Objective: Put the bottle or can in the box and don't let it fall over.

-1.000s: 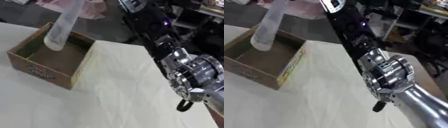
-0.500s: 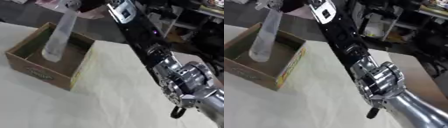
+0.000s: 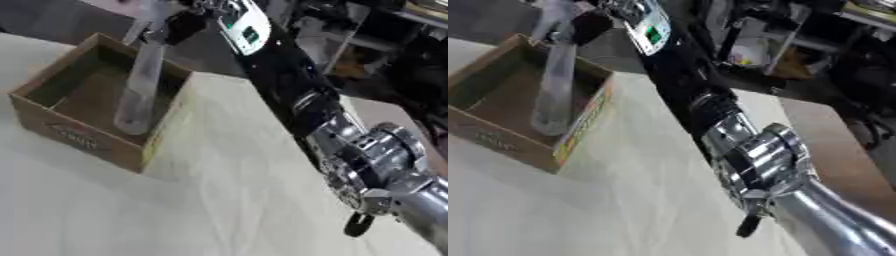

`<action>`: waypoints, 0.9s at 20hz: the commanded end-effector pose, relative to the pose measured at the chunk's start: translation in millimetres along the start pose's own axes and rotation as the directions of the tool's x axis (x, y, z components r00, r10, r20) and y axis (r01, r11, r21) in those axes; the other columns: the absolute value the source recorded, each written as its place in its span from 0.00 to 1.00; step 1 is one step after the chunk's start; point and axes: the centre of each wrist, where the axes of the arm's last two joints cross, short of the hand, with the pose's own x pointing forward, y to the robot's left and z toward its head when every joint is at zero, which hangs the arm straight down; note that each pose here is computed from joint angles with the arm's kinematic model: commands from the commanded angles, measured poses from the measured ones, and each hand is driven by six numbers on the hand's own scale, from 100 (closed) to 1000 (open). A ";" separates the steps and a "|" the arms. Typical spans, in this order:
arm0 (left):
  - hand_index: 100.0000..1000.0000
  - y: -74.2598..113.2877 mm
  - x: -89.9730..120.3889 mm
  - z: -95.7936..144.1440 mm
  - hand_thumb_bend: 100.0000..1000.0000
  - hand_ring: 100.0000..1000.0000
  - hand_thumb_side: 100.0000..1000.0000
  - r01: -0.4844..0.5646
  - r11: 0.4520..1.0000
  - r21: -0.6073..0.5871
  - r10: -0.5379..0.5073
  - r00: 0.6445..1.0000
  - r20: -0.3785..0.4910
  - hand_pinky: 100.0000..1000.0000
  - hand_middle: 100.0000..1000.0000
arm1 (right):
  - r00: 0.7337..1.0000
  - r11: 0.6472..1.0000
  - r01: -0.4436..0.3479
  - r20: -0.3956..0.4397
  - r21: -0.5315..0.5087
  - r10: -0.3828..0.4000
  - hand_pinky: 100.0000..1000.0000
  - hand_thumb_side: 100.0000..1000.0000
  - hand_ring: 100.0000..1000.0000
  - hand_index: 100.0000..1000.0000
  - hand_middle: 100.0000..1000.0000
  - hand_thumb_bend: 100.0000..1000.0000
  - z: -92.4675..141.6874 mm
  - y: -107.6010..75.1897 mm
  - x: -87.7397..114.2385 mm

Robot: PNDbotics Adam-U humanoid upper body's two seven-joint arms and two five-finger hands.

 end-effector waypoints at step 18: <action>0.87 0.8 6.9 -1.9 0.06 0.61 0.76 0.033 0.999 -0.006 -0.033 0.999 0.017 0.55 0.58 | 0.998 0.991 -0.069 0.011 0.119 0.068 0.82 0.24 1.00 0.95 0.96 0.34 19.7 -12.2 -9.5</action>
